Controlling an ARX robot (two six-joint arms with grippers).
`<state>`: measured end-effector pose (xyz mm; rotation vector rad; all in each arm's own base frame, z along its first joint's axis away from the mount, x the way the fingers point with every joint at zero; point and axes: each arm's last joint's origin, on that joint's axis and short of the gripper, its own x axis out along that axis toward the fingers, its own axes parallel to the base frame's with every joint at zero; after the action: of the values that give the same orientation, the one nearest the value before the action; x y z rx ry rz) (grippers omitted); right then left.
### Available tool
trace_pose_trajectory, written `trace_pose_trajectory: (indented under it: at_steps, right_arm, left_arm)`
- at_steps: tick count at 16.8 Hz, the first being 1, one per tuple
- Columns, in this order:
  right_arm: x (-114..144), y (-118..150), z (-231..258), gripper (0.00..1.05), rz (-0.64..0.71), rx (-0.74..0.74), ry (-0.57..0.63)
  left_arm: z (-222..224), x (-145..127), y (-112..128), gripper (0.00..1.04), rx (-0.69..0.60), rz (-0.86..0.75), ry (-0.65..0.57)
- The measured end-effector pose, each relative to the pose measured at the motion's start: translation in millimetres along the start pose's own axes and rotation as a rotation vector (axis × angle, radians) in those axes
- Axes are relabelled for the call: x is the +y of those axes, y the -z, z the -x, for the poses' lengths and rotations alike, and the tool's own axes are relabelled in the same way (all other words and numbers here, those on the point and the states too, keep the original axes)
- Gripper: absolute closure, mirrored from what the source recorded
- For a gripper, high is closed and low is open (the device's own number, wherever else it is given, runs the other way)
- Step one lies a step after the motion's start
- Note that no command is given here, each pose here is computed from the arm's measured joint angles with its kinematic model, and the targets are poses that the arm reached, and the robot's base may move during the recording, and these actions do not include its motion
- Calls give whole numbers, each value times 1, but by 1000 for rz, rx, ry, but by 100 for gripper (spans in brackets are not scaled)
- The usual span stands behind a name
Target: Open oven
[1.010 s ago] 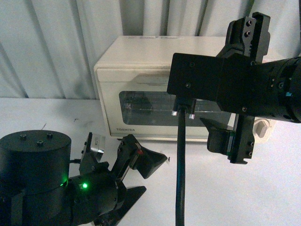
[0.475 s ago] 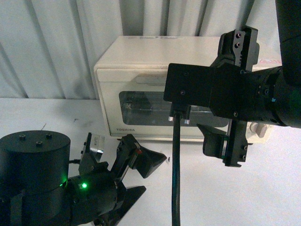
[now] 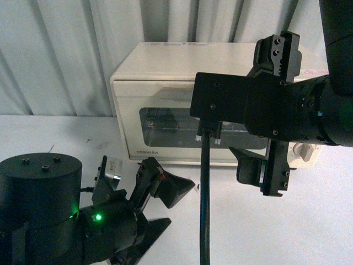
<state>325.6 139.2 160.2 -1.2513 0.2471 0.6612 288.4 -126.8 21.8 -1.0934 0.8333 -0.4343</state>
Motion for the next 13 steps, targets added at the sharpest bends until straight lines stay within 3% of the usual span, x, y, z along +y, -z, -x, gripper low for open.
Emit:
trace_pose_trajectory:
  at_steps: [4, 7, 13]
  right_arm:
    - [8, -8, 48, 7, -51, -13, -42]
    - [-6, -14, 87, 7, -93, -36, 84]
    - [-5, -7, 85, 7, -112, -10, 79]
  left_arm:
    - [0, 0, 0, 7, 1, 1, -3]
    - [0, 1, 0, 7, 2, -1, -7]
    - [0, 1, 0, 7, 2, -6, -7]
